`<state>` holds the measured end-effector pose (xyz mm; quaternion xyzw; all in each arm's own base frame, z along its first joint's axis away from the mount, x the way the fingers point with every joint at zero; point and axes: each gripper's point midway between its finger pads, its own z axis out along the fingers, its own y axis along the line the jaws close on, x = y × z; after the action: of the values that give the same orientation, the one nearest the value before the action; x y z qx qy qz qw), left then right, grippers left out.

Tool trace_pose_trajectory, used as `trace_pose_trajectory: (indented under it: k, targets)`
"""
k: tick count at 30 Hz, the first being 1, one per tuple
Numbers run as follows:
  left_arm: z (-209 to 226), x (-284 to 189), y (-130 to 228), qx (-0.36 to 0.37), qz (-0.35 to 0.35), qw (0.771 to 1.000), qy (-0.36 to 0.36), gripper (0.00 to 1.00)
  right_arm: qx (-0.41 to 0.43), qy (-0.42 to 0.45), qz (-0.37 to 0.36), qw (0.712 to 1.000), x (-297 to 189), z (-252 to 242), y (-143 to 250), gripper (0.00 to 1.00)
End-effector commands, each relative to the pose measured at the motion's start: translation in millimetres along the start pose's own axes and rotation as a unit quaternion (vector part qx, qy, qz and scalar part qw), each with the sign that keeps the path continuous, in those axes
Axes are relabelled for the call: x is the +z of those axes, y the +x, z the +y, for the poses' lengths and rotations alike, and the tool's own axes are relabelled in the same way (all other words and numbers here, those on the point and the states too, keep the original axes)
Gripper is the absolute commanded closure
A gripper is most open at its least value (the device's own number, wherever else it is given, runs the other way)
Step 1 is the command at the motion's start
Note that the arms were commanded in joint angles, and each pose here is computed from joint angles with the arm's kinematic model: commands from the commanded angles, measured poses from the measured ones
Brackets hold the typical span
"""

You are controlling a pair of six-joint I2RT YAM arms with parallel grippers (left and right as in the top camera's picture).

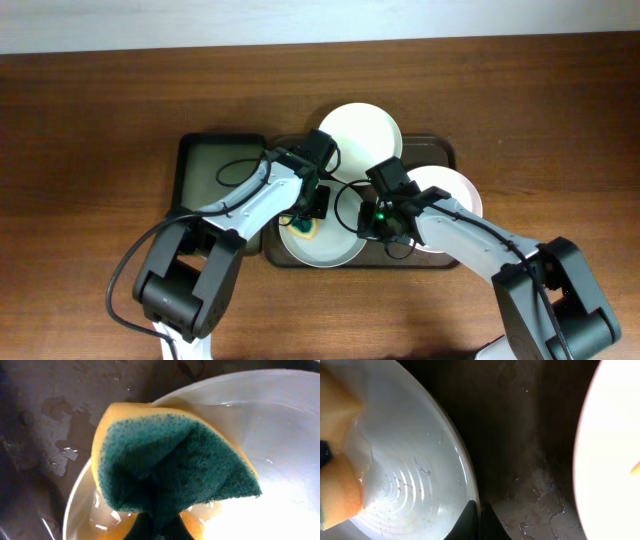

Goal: Clean dirty plates on tray and stack at the side
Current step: 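Scrub the held pale plate with the sponge in the left gripper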

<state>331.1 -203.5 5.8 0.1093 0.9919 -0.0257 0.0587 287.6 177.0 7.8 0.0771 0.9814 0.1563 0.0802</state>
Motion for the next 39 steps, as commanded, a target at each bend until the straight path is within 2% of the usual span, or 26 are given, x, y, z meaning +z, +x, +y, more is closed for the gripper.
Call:
trace_pose_trajectory:
  k: [1,15,17,20,24,27,39]
  targets:
    - [-17,35,42,0.032,0.088,0.995,0.036,1.0,0.0,0.011,0.016,1.0,8,-7,6,0.96]
    - [-18,38,82,0.058,0.145,0.988,0.017,1.0,0.0,0.01,0.016,1.0,8,-7,6,0.96]
    - [-21,39,90,0.06,0.156,0.986,0.024,1.0,0.0,0.01,0.016,1.0,8,-7,6,0.96]
    - [-36,35,100,0.079,0.177,0.978,0.073,1.0,0.0,0.01,0.016,1.0,8,-7,6,0.96]
    - [-37,31,109,0.083,0.198,0.973,0.08,1.0,0.0,0.01,0.016,1.0,8,-7,6,0.96]
    - [-44,26,118,0.098,0.216,0.965,0.111,1.0,0.0,0.01,0.016,1.0,8,-7,6,0.96]
    - [-47,26,117,0.097,0.215,0.964,0.12,1.0,0.0,0.004,0.019,1.0,8,-5,7,0.96]
